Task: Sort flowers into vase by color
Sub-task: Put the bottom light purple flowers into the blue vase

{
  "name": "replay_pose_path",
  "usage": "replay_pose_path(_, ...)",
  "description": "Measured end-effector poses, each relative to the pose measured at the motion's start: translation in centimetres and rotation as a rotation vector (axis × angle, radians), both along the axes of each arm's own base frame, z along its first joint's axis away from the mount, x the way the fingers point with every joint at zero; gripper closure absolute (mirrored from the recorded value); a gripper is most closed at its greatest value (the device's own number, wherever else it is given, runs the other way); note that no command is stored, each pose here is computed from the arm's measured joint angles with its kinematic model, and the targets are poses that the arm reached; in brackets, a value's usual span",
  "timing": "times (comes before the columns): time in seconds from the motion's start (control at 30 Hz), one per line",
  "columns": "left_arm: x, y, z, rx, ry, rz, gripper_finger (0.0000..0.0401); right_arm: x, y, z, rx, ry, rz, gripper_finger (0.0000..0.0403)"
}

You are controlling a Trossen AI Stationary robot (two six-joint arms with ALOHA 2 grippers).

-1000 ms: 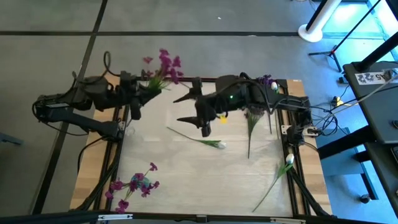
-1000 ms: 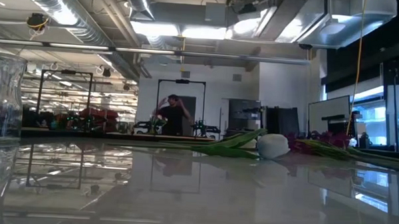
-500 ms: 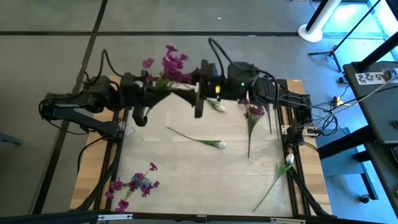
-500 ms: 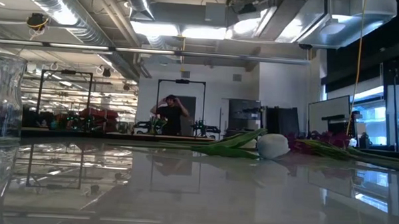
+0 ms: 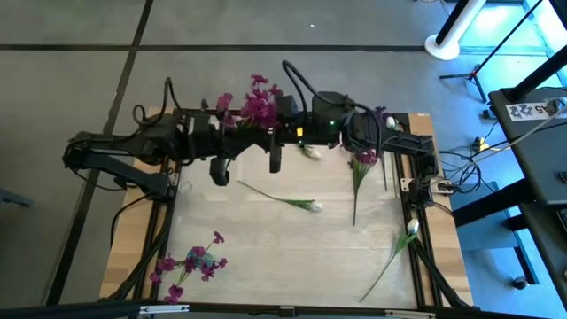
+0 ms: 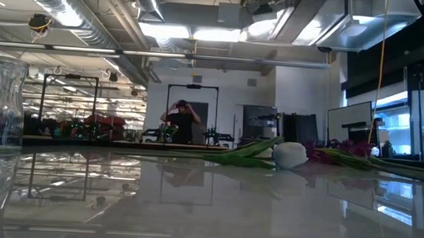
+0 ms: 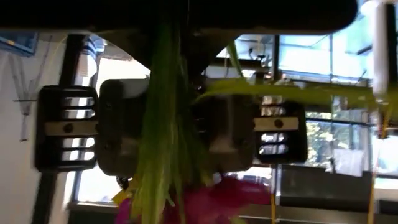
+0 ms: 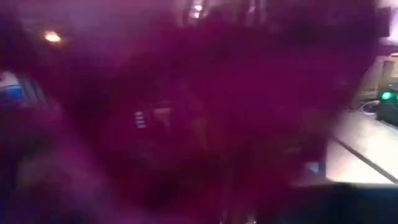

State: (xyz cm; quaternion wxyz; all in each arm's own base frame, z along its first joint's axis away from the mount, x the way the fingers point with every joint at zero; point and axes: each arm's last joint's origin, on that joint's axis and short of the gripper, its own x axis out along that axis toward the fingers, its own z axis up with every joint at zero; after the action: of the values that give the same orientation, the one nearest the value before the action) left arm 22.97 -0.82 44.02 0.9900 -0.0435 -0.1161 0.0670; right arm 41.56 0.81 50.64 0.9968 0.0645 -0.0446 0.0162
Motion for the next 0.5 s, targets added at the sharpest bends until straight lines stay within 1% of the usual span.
replay_pose_path(0.1, -0.5, 0.0, 0.1, -0.016, 0.009, 0.005, 0.0351, 0.1, 0.0, -0.1, -0.015, 0.0, -0.005, 0.0379)
replay_pose_path(0.13, -0.8, 0.1, 0.1, -0.017, 0.018, 0.005, 0.0343, 0.1, 0.0, -0.1, -0.03, 0.002, -0.006, 0.0388)
replay_pose_path(0.3, -2.8, 0.2, -0.1, -0.081, 0.095, 0.0, 0.0299, -0.3, -0.2, 0.0, -0.033, 0.023, -0.028, 0.037)
replay_pose_path(0.37, -3.2, 0.2, -0.4, -0.085, 0.137, 0.002, 0.0284, -0.4, -0.4, -0.2, -0.054, 0.049, -0.024, 0.0376)
replay_pose_path(0.5, -2.8, 0.1, -1.0, -0.083, 0.188, -0.034, 0.026, -0.3, -0.3, -0.8, -0.11, 0.111, -0.008, 0.0394)
